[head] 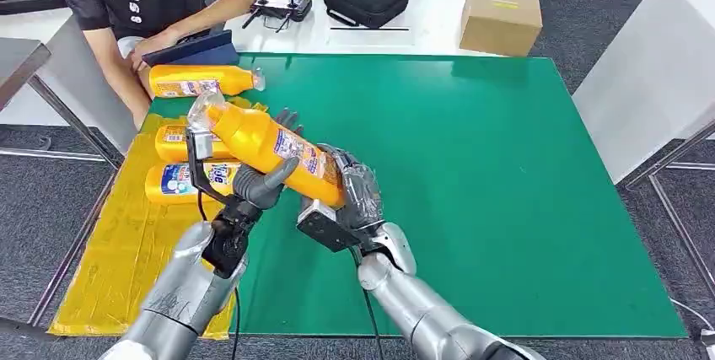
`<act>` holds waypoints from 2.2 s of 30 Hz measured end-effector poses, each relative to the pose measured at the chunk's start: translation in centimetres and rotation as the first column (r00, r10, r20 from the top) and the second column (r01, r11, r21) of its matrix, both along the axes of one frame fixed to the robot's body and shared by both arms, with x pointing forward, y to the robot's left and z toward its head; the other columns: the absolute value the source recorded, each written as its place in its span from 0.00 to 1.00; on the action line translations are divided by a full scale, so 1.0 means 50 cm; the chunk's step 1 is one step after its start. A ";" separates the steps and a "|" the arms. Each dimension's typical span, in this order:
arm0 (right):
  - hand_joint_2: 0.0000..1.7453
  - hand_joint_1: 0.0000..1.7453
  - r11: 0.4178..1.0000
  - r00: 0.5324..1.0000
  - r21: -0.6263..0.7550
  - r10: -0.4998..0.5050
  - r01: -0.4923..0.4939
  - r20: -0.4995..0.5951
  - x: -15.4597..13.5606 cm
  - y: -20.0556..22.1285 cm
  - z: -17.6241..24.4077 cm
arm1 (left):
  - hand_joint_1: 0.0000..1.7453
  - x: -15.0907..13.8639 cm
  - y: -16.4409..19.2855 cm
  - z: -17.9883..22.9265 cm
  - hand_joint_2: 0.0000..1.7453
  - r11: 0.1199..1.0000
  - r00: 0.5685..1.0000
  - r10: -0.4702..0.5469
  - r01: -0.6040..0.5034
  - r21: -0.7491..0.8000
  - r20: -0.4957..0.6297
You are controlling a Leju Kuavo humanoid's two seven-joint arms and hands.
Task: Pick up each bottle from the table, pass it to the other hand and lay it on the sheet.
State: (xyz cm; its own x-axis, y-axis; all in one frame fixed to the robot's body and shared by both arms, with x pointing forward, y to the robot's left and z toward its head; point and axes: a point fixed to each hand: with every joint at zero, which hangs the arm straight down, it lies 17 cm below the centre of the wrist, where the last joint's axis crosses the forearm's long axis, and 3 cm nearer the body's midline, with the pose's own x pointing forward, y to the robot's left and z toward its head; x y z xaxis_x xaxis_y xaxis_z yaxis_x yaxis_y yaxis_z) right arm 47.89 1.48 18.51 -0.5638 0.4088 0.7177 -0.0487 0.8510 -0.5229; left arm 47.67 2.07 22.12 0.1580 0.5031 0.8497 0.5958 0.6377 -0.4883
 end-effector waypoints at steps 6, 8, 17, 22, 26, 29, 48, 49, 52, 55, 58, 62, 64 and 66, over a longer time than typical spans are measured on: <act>1.00 1.00 1.000 1.000 -0.017 0.002 -0.002 -0.008 0.000 0.006 -0.006 | 0.00 -0.001 0.003 -0.005 1.00 1.000 1.000 0.004 -0.004 -0.017 -0.016; 1.00 1.00 1.000 1.000 -0.022 0.006 -0.006 -0.010 -0.001 0.009 -0.008 | 0.00 0.000 0.005 -0.005 1.00 1.000 1.000 0.010 -0.011 -0.028 -0.021; 1.00 1.00 0.999 1.000 -0.034 0.012 -0.012 -0.013 0.000 0.017 -0.008 | 0.78 0.008 0.032 0.017 1.00 0.990 0.994 0.109 -0.109 -0.087 -0.012; 1.00 1.00 0.999 1.000 -0.033 0.014 -0.014 -0.008 0.001 0.019 -0.003 | 0.78 0.009 0.038 0.024 1.00 0.988 0.993 0.120 -0.121 -0.097 -0.009; 1.00 1.00 0.999 1.000 -0.031 0.017 -0.017 -0.008 -0.001 0.023 -0.001 | 0.78 0.011 0.042 0.026 1.00 0.987 0.992 0.126 -0.127 -0.102 -0.010; 1.00 1.00 0.999 1.000 -0.030 0.018 -0.018 -0.007 -0.001 0.025 0.000 | 0.78 0.013 0.045 0.027 1.00 0.986 0.991 0.130 -0.131 -0.105 -0.010; 0.00 0.00 0.999 1.000 -0.031 0.019 -0.019 -0.007 -0.002 0.025 0.001 | 1.00 0.012 0.046 0.028 1.00 0.985 0.991 0.132 -0.132 -0.107 -0.010; 0.00 0.00 0.999 1.000 -0.032 0.019 -0.020 -0.006 -0.002 0.026 0.000 | 1.00 0.012 0.046 0.029 1.00 0.985 0.991 0.132 -0.132 -0.107 -0.009; 0.00 0.00 0.997 0.999 -0.066 0.024 -0.027 -0.048 -0.009 0.031 -0.025 | 1.00 0.034 0.101 0.034 1.00 0.947 0.943 0.321 -0.320 -0.032 0.091; 0.00 0.00 0.990 0.992 -0.128 0.043 -0.059 -0.121 -0.039 0.007 -0.048 | 1.00 0.050 0.257 0.076 1.00 0.704 0.682 0.648 -0.707 0.075 0.339; 0.00 0.00 0.988 0.995 -0.141 0.051 -0.063 -0.089 -0.083 -0.039 -0.029 | 1.00 0.049 0.367 0.100 1.00 0.562 0.538 0.730 -0.823 0.078 0.420; 0.00 0.00 0.992 0.998 -0.116 0.057 -0.057 -0.010 -0.116 -0.071 0.031 | 1.00 0.034 0.406 0.118 1.00 0.493 0.463 0.751 -0.867 0.066 0.470; 0.00 0.00 0.992 0.998 -0.114 0.052 -0.050 0.017 -0.130 -0.091 0.045 | 1.00 0.026 0.424 0.125 1.00 0.437 0.408 0.752 -0.897 0.073 0.518; 0.00 0.00 0.992 0.998 -0.123 0.041 -0.036 0.042 -0.149 -0.114 0.053 | 1.00 0.016 0.435 0.135 1.00 0.361 0.342 0.729 -0.928 0.091 0.593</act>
